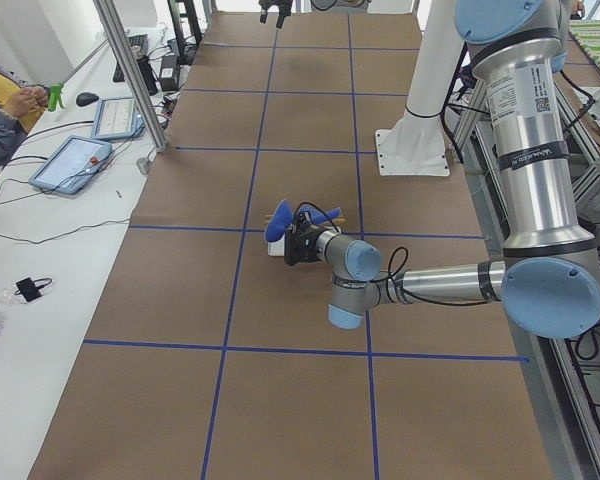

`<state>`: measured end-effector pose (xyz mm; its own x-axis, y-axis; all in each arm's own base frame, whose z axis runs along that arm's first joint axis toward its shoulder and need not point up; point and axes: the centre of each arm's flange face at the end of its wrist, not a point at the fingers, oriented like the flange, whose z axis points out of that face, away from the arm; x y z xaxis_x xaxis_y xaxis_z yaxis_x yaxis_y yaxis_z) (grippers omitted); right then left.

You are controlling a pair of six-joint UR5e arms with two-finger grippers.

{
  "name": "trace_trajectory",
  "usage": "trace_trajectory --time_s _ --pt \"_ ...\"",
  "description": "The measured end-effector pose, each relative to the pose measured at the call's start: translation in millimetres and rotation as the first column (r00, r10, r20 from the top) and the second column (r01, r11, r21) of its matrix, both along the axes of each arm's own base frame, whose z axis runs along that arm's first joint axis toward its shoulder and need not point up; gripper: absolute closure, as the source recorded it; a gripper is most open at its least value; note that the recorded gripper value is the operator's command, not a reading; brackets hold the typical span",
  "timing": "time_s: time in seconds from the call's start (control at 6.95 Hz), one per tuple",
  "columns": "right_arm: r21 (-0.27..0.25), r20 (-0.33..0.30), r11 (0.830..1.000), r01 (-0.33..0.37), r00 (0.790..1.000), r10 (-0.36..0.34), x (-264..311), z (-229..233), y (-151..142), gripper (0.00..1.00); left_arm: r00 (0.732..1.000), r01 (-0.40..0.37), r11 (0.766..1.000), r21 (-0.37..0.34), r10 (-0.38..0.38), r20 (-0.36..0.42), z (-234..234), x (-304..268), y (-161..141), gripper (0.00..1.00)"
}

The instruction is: Hang towel on rack

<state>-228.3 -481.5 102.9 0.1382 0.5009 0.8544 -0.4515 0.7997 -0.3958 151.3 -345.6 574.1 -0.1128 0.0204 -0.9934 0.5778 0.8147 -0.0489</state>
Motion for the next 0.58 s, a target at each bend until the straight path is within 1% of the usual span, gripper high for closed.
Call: trace_trajectory --time_s 0.14,0.58 --pt "0.000 0.000 1.000 0.000 1.000 0.000 0 0 0 0.00 1.000 0.002 1.000 -0.011 -0.002 -0.002 3 1 -2 0.01" --pt "-0.001 -0.009 1.000 0.000 1.000 0.000 1 6 -1 0.00 1.000 0.018 0.999 -0.049 -0.017 0.020 20 -4 -4 0.02"
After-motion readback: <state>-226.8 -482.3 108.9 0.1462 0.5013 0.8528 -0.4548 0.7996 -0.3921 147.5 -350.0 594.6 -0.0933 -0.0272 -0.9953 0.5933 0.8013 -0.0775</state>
